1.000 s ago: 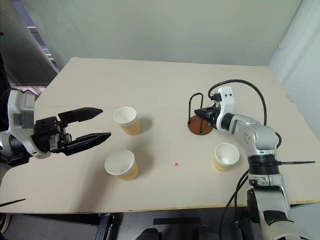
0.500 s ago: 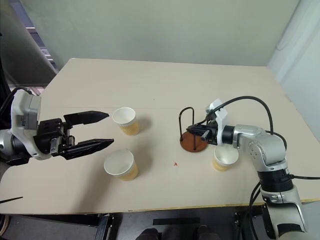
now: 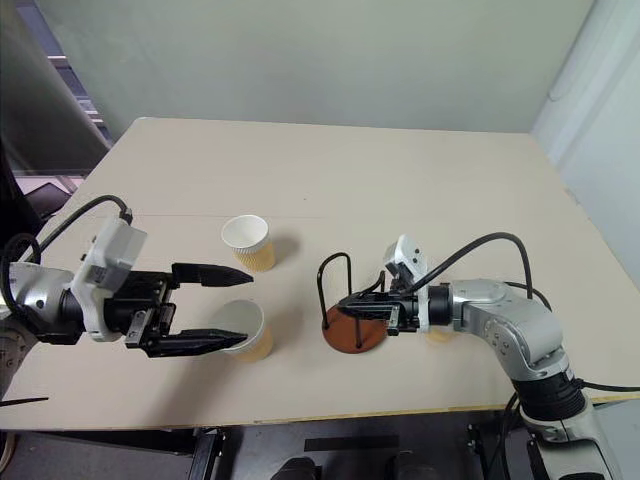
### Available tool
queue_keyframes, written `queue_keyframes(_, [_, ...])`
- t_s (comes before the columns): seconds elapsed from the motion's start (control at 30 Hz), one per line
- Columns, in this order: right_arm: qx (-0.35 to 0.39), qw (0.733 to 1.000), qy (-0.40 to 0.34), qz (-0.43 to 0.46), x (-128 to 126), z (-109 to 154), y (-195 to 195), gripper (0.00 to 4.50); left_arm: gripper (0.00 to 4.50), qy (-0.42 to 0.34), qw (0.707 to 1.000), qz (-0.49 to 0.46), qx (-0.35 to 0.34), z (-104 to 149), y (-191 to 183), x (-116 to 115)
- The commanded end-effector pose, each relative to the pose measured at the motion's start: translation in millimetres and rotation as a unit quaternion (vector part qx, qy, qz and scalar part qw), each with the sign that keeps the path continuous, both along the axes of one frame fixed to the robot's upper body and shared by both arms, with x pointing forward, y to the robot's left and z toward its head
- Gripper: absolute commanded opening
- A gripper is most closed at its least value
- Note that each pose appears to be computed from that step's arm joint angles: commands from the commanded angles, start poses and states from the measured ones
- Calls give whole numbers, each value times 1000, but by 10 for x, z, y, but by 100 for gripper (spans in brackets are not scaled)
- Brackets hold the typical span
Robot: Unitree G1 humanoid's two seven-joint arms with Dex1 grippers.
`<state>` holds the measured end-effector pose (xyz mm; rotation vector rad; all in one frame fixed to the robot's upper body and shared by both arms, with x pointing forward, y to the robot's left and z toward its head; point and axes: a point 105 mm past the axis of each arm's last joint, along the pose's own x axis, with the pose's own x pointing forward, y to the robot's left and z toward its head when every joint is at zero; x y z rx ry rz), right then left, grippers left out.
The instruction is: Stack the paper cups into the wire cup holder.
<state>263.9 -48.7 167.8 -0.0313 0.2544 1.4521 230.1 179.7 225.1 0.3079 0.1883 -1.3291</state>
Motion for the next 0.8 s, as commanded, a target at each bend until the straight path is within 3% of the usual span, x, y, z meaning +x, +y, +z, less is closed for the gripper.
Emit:
queue_keyframes(0.03, [9, 999, -11, 53, -118, 45, 32, 5, 450, -12, 999, -12, 28, 10, 0, -24])
queue_keyframes(0.17, [-6, 995, -37, 94, -153, -6, 23, 5, 450, -13, 999, -14, 28, 28, -8, -23])
queue_keyframes(0.4, [-58, 982, -127, 128, 22, -171, -5, 5, 450, -13, 999, -18, 27, 40, -43, -21])
queue_keyframes(0.8, [-86, 966, -173, 172, 146, -100, -72, 5, 450, -14, 999, -21, 25, 53, -67, -40])
